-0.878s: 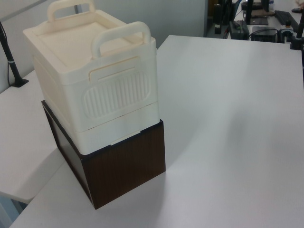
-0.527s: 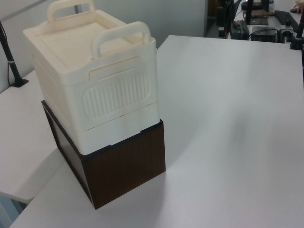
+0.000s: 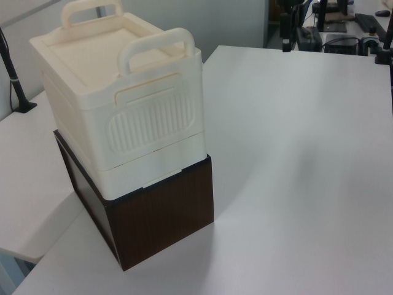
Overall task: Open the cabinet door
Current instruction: 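Move the gripper across the table toward the cream box's side door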
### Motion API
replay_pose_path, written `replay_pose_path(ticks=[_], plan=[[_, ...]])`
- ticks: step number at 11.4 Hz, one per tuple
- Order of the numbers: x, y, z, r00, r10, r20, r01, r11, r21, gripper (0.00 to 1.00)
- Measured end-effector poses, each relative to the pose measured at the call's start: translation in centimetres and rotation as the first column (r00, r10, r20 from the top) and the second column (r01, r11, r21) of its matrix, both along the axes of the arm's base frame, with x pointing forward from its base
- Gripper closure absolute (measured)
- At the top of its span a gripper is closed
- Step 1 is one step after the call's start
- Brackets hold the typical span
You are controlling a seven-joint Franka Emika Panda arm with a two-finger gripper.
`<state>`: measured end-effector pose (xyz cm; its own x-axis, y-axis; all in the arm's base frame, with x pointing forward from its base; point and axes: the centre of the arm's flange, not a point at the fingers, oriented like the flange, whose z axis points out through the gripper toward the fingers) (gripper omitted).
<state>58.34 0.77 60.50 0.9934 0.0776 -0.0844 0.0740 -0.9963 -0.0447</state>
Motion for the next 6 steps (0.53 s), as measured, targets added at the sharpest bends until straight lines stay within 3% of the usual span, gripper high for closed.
replay_pose_path(ticks=[2,6], plan=[[1.2,0.4,-0.2,0.998,0.002,0.058,-0.004,0.999,0.038,0.00],[1.7,2.0,1.1,0.982,0.129,0.141,-0.145,0.983,0.110,0.00]])
